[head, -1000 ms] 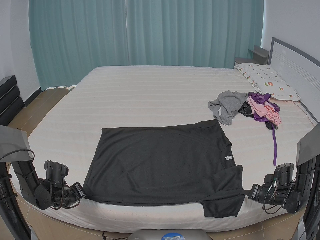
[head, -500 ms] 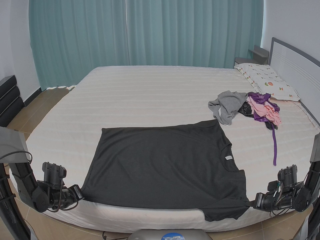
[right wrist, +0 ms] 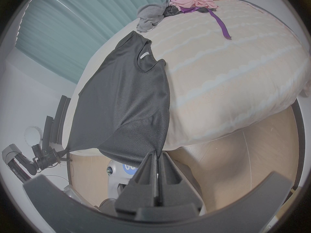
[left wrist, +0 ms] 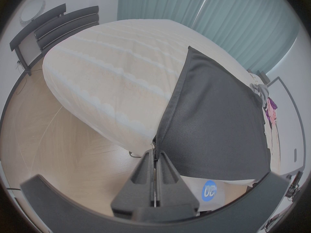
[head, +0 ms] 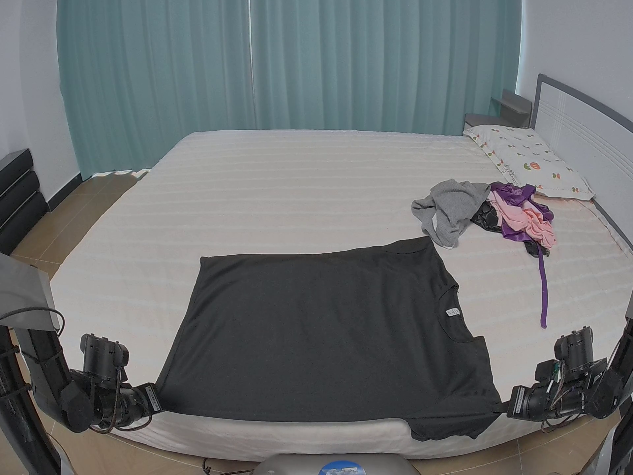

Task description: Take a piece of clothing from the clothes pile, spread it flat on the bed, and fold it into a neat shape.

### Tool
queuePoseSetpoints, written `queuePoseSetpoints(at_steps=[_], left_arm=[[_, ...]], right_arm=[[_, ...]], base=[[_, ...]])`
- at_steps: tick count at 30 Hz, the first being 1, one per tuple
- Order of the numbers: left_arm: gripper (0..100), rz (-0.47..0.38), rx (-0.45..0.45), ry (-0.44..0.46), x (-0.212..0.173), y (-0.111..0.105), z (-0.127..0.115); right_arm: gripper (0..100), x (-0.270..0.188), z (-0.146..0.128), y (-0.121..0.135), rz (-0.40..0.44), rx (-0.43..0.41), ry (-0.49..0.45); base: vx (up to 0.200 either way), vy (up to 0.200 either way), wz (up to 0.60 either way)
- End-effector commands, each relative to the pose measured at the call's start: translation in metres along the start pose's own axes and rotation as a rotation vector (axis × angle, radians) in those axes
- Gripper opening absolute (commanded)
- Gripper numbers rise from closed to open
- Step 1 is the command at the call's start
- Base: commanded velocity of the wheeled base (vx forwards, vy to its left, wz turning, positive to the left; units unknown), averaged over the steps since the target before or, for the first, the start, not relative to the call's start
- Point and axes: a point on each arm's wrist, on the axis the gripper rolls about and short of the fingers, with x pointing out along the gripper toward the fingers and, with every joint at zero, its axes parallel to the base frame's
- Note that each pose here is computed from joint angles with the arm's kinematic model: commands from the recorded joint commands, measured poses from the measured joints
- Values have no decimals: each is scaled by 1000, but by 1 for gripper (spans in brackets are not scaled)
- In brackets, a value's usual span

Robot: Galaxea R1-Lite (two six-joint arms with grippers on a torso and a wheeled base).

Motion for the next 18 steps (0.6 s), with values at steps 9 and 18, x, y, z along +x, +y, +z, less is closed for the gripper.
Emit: queuePoseSetpoints(at_steps=[9,18], left_arm=[[0,27,86,56,-6,8,-14],[0,31,135,79,-8,11,-22]], right_arm=[[0,-15,-8,-2,-22,-17,17],[0,-19,-11,-10,-53,-39,58]], base=[[0,0,0],[0,0,0]])
